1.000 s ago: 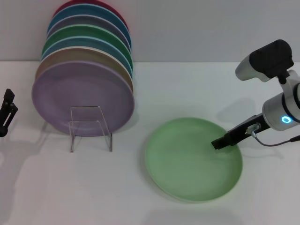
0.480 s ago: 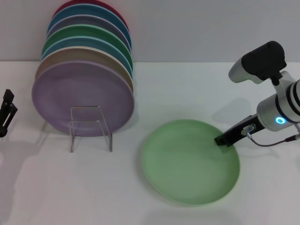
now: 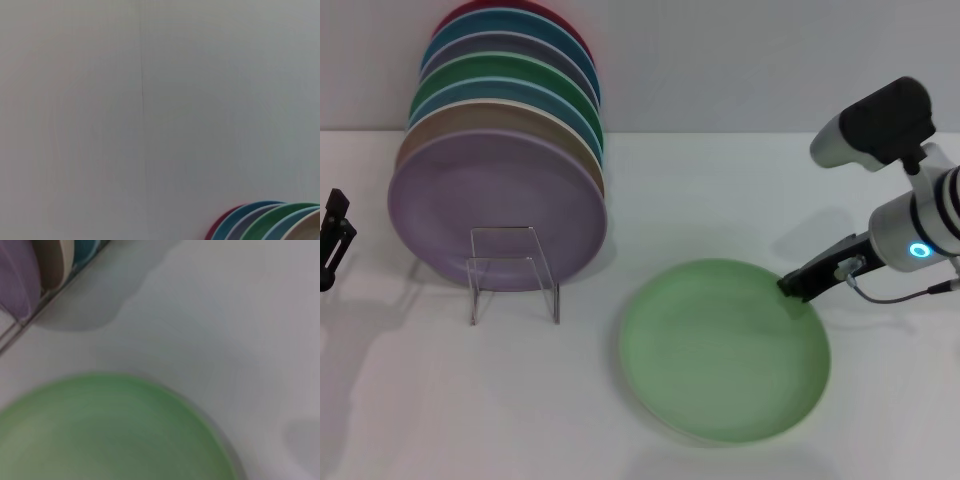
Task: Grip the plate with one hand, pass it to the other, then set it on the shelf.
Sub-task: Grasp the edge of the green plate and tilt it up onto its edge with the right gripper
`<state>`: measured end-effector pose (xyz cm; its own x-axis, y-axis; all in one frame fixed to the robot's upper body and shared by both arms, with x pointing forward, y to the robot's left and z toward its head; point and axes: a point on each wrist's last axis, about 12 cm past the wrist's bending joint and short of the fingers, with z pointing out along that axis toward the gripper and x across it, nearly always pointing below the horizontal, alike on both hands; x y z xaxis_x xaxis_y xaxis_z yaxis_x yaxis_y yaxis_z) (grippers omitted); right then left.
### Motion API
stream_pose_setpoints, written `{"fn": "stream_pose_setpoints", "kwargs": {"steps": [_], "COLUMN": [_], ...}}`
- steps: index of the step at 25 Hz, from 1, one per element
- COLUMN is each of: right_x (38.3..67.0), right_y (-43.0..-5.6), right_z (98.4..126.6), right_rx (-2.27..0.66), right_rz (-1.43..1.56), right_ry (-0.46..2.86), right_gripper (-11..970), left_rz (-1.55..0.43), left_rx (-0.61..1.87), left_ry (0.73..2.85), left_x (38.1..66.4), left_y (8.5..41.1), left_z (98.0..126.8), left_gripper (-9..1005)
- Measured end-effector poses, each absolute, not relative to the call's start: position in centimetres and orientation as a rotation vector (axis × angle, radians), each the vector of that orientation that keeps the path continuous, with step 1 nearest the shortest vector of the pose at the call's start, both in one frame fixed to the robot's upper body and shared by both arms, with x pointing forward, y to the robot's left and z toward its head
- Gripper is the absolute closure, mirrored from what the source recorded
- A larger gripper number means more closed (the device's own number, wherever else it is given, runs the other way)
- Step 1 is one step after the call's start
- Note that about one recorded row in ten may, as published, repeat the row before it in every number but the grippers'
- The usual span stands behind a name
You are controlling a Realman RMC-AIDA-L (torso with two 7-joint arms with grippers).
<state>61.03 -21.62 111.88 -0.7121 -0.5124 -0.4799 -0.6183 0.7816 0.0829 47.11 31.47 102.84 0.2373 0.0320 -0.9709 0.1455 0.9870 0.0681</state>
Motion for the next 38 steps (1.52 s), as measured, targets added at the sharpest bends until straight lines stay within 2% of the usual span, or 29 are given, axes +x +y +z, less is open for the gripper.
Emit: {"fn": "stream_pose_setpoints", "kwargs": {"steps": [12,16,24,25,32,38], "right_x": [60.7,60.4,60.4,60.4,60.4,60.6], "right_y": [-22.4,-22.7,-22.9,-22.9,-22.5,-22.2], "right_z": [113.2,113.7,112.6,112.5,112.2,111.5], "right_rx": [-0.783,-0.777,-0.788,-0.789,-0.808,-0.811], "right_rz": [0.380,0.393,0.355,0.352,0.342,0.349], "right_ry": [2.495,2.493,2.548,2.550,2.552,2.574], "right_gripper": [961,919,836,630,408,429], "left_rz": [-0.144,-0.145,-0.148,-0.148,-0.149,-0.149], "left_rx": [0.100,0.101,0.102,0.102,0.104,0.105], "left_ry": [1.322,1.321,1.319,1.319,1.321,1.321], "left_x": [47.2,47.3,47.5,47.5,47.4,47.4], "left_y": [31.4,31.4,31.3,31.3,31.3,31.3], "left_z": [103.1,103.1,103.2,103.2,103.1,103.1], "left_gripper": [169,170,172,172,174,176]}}
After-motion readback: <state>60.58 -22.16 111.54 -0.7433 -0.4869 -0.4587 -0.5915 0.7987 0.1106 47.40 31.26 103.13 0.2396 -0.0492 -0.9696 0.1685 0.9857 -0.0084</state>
